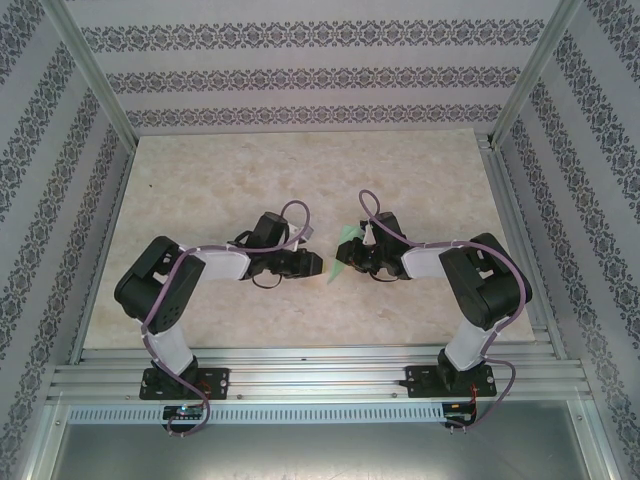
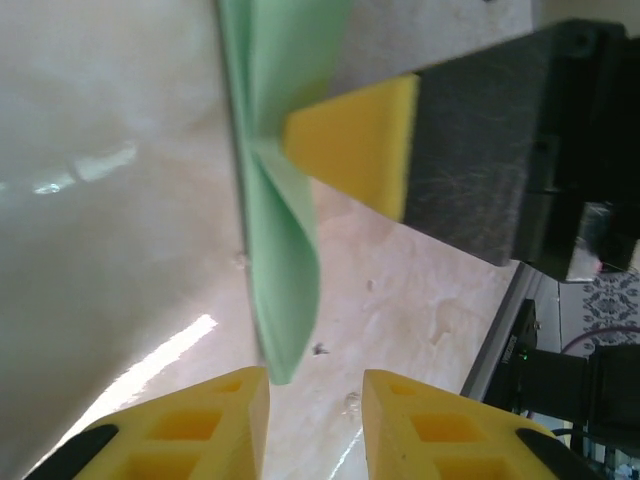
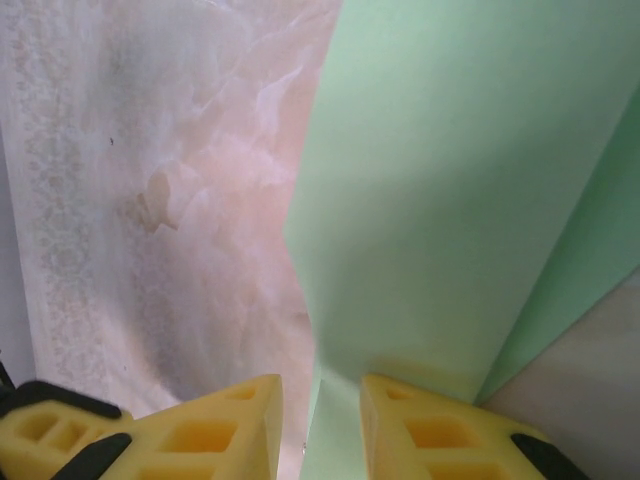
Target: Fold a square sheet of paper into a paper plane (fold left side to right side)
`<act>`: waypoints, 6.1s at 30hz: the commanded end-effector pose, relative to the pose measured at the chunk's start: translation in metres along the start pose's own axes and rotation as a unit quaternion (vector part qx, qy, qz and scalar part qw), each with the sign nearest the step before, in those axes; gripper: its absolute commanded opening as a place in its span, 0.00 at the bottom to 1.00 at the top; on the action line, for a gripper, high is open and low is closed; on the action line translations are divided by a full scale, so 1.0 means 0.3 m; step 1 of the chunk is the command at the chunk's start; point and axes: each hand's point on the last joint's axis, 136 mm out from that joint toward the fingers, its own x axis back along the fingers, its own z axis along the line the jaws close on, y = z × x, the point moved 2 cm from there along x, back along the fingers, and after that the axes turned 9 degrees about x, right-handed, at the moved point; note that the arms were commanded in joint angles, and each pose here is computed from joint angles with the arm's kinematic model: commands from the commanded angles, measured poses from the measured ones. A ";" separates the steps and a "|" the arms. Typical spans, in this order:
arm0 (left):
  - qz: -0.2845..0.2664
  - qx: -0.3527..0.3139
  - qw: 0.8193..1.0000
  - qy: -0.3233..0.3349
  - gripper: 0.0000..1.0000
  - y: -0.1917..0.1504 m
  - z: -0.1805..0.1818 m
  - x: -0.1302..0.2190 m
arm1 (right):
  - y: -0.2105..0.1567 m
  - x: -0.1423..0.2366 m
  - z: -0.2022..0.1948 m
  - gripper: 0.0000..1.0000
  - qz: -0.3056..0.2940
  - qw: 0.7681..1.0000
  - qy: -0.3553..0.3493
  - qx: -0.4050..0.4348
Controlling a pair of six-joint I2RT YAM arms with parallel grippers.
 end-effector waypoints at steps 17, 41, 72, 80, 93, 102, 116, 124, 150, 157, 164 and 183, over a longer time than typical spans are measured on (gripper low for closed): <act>0.003 -0.046 0.999 0.024 0.40 0.012 -0.018 -0.152 | 0.005 0.005 -0.024 0.27 -0.011 1.000 -0.007 -0.019; -0.015 -0.010 0.999 0.036 0.00 0.027 0.053 -0.155 | 0.073 0.122 0.006 0.29 -0.055 0.998 0.000 -0.003; 0.014 0.124 0.990 -0.059 0.00 0.103 0.059 -0.136 | 0.112 0.012 0.016 0.27 -0.042 0.999 0.010 0.023; 0.019 0.127 0.991 -0.040 0.00 0.109 0.077 -0.141 | 0.110 -0.012 -0.015 0.27 -0.039 0.999 0.000 0.017; 0.018 0.144 0.989 -0.028 0.00 0.099 0.132 -0.152 | 0.125 0.000 0.025 0.27 -0.041 0.999 0.017 0.028; 0.016 0.150 0.988 -0.015 0.00 0.096 0.160 -0.151 | 0.108 -0.043 -0.003 0.27 -0.026 1.000 0.002 0.014; 0.011 0.147 0.989 0.005 0.00 0.084 0.184 -0.129 | 0.018 -0.083 -0.133 0.27 0.036 0.993 -0.101 -0.037; -0.016 0.095 0.995 0.013 0.13 0.085 0.102 -0.036 | -0.018 -0.087 -0.168 0.25 0.063 0.987 -0.145 -0.040; -0.023 -0.043 0.998 0.047 0.05 0.084 -0.033 -0.150 | -0.006 -0.081 -0.149 0.22 0.059 0.987 -0.142 -0.035; -0.007 -0.032 0.996 0.087 0.05 0.051 0.054 -0.192 | -0.004 -0.080 -0.146 0.22 0.060 0.988 -0.141 -0.034; 0.006 -0.017 0.989 0.143 0.05 -0.011 0.155 -0.192 | 0.018 -0.079 -0.134 0.22 0.052 0.989 -0.137 -0.028; 0.037 0.015 0.980 0.196 0.04 -0.138 0.260 -0.154 | 0.260 -0.012 -0.207 0.22 -0.003 0.988 -0.154 -0.002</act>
